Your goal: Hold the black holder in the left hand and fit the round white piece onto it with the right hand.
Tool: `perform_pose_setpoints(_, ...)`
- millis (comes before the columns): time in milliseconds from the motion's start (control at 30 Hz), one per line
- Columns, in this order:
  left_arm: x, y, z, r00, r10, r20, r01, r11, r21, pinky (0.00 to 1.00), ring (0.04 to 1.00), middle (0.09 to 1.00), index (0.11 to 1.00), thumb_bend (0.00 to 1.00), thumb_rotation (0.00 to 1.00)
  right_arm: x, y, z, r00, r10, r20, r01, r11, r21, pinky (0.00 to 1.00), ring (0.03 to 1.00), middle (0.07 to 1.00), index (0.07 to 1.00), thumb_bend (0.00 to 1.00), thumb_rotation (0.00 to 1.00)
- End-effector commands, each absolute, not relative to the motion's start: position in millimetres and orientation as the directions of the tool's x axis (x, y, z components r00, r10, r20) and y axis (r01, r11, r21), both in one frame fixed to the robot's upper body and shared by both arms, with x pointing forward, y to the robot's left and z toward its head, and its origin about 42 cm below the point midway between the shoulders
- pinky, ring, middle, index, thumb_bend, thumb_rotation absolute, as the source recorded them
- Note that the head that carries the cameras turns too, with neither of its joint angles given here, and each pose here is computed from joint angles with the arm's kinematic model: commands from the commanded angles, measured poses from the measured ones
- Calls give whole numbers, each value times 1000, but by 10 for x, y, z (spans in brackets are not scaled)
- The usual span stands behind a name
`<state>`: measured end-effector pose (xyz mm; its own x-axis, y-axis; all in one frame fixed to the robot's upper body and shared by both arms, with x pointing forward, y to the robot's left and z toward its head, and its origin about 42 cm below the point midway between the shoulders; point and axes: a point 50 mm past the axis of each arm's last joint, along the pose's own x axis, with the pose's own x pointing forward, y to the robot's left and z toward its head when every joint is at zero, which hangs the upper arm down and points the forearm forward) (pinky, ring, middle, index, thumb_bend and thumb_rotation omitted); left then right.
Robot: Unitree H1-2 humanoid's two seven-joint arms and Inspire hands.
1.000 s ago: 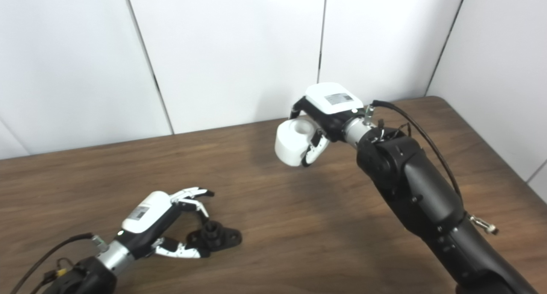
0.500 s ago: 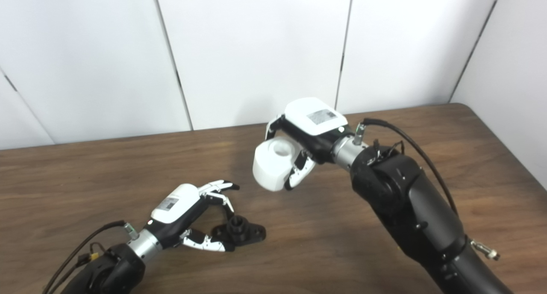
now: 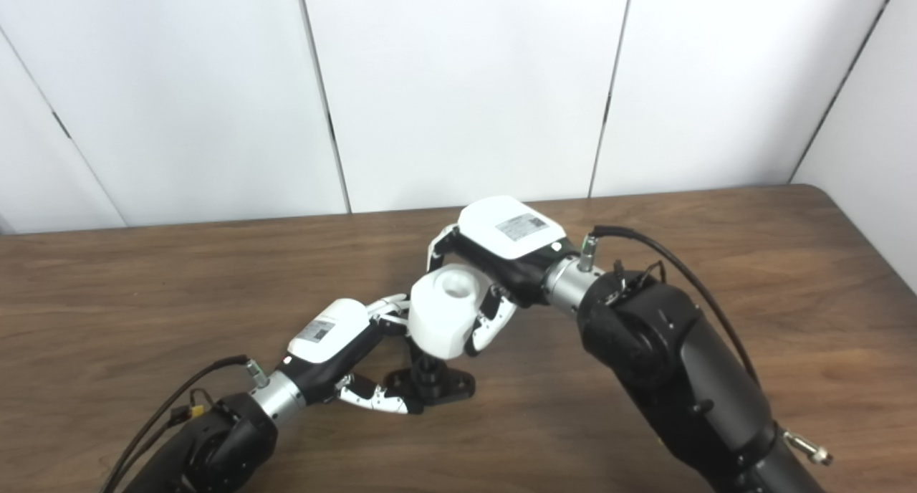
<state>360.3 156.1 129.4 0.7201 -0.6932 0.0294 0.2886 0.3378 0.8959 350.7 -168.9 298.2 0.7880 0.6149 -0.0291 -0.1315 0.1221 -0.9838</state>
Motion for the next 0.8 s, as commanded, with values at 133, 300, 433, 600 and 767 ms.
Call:
perform_pose_setpoints(133, 3510, 1576, 996, 714, -688, -131, 376, 219, 900, 741, 916, 878, 487, 524, 67, 3439, -1560, 3153, 736, 676, 33, -56, 109, -992, 606, 775, 738, 480, 526, 140)
perform_pose_setpoints(300, 3504, 1558, 1015, 713, -688, -137, 379, 215, 900, 744, 921, 884, 487, 524, 67, 3423, -1519, 3148, 726, 687, 16, -74, 102, -992, 616, 775, 739, 481, 526, 140)
perform_pose_setpoints(433, 3498, 1549, 1013, 714, -686, -140, 384, 215, 898, 750, 929, 885, 486, 524, 68, 3421, -1514, 3125, 719, 695, 3, -92, 99, -991, 621, 774, 736, 480, 526, 139)
perform_pose_setpoints(600, 3491, 1548, 1021, 716, -684, -138, 381, 216, 899, 748, 927, 882, 486, 524, 69, 3423, -1505, 3097, 711, 703, -6, -91, 83, -992, 619, 765, 732, 480, 526, 139)
perform_pose_setpoints(767, 3491, 1544, 1040, 715, -684, -145, 386, 213, 898, 756, 931, 882, 486, 524, 70, 3444, -1516, 3077, 708, 706, -12, -96, 80, -992, 613, 758, 729, 480, 526, 138)
